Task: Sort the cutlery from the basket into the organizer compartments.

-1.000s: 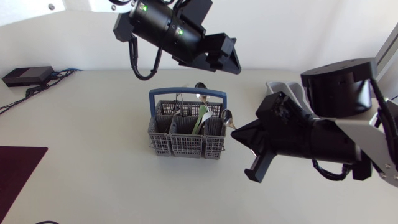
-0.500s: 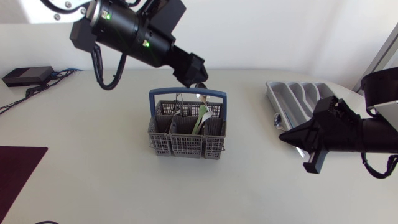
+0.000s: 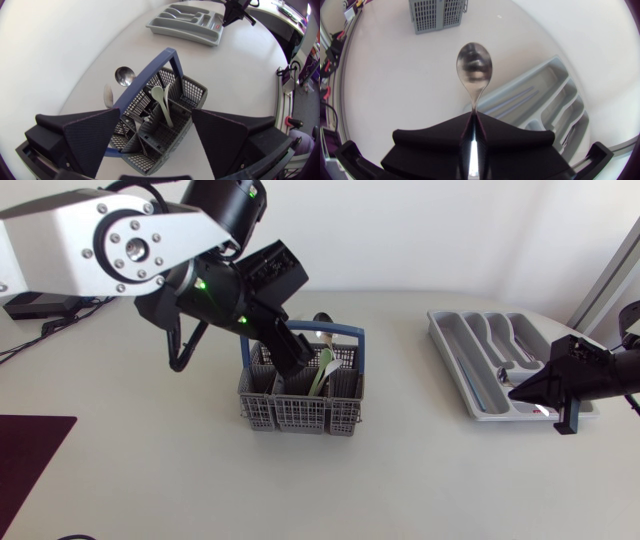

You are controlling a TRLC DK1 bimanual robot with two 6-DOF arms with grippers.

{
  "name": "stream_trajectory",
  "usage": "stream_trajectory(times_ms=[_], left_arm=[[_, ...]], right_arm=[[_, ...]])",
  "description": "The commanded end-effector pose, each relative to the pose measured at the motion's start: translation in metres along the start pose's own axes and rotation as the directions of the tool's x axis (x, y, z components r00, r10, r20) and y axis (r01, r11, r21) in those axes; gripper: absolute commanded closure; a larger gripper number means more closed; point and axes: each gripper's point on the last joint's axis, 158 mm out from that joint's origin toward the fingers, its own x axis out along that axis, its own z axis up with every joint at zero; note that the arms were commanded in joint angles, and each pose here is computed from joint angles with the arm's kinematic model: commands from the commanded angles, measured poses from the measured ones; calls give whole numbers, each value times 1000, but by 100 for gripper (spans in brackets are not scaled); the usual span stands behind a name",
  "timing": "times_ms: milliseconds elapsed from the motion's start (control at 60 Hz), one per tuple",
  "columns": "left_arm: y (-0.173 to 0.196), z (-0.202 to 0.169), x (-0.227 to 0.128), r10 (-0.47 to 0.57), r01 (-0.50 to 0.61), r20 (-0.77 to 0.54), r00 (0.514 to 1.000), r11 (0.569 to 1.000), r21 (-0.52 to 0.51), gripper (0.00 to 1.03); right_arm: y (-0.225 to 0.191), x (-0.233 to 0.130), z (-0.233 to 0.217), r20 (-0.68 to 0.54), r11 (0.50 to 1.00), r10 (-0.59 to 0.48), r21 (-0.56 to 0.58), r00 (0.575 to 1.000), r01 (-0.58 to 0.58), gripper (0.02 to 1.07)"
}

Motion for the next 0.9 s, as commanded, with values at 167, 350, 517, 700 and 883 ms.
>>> stream_trajectory(times_ms=[167,350,517,700,883], left_arm=[[-18,-10,8,5,-2,-21,1000,993,117,4],[-24,-13,18,14,-9,-26,1000,988,156,4],[-33,-11,23,11,-6,-27,1000,980,201,4],[-37,-19,31,9,2,-46,999,971,241,4],[-37,-21,33,12,-1,-41,999,965,262,4]], right_arm=[[-38,18,-76,-130,978,48,-196,990,-73,101],[-58,27,-109,-202,956,25,-281,979,-83,101],[-79,31,-124,-252,940,-16,-335,968,-71,101],[-91,44,-141,-319,919,-37,-383,947,-93,101],[-99,57,-152,-358,897,-100,-436,929,-71,96]])
